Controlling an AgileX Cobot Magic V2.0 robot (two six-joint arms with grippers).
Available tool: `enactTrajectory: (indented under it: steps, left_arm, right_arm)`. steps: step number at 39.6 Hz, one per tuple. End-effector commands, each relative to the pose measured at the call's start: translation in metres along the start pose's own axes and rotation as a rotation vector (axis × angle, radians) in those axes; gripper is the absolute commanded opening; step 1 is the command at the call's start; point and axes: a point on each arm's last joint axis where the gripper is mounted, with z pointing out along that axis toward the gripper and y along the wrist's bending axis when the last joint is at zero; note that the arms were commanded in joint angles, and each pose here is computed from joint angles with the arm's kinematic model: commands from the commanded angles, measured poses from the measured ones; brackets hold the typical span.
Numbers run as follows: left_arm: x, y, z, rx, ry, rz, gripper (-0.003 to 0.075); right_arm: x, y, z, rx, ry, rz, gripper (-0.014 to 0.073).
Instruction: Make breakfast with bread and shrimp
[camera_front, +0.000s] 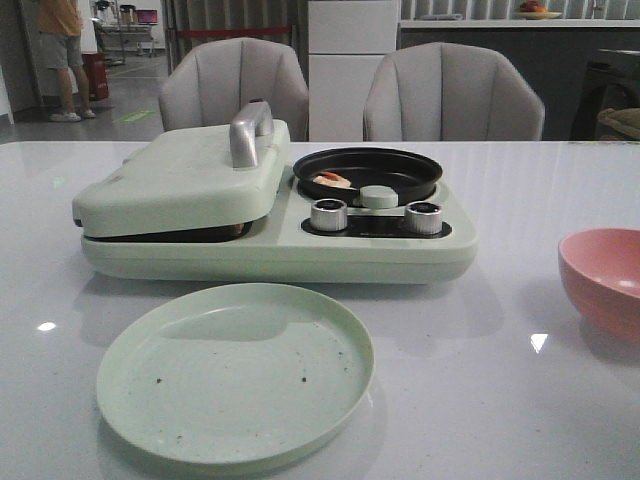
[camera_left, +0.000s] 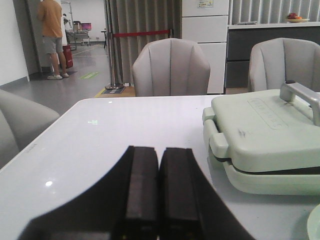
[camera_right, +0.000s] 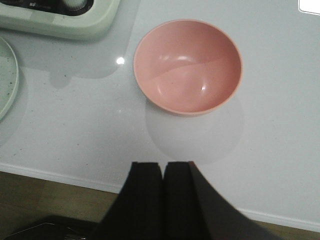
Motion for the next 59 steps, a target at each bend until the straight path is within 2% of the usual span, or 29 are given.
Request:
enactTrajectory:
  steps: [1, 9, 20, 26, 37, 42, 59]
  left_arm:
    - [-0.007, 0.000, -0.002, -0.002, -0.107, -0.010, 0.0100]
    - [-0.007, 0.000, -0.002, -0.002, -0.107, -0.010, 0.0100]
    - [-0.007, 0.000, -0.002, -0.002, -0.107, -0.010, 0.0100]
    - [-0.007, 0.000, -0.002, -0.002, -0.107, -0.010, 0.0100]
    - [-0.007, 0.000, -0.002, -0.002, -0.107, -0.010, 0.0100]
    - [-0.007, 0.000, -0.002, -0.002, -0.107, -0.010, 0.0100]
    - [-0.007, 0.000, -0.002, -0.002, -0.104, -0.010, 0.0100]
  right_arm:
    - [-0.010, 0.000, -0.008, -0.004, -0.102, -0.006, 0.0018]
    - [0.009, -0.008, -0.018, 0.037, -0.195, 0.041, 0.0018]
    - [0.042, -0.017, -0.011, 0.146, -0.537, 0.048, 0.0018]
    - [0.066, -0.016, 0.000, 0.157, -0.626, 0.069, 0.0018]
    - [0.091, -0.014, 0.017, 0.153, -0.862, 0.063, 0.0018]
    - [0.105, -0.014, 0.026, 0.153, -0.892, 0.075, 0.0018]
    - [0.105, -0.014, 0.027, 0.154, -0.868, 0.079, 0.0018]
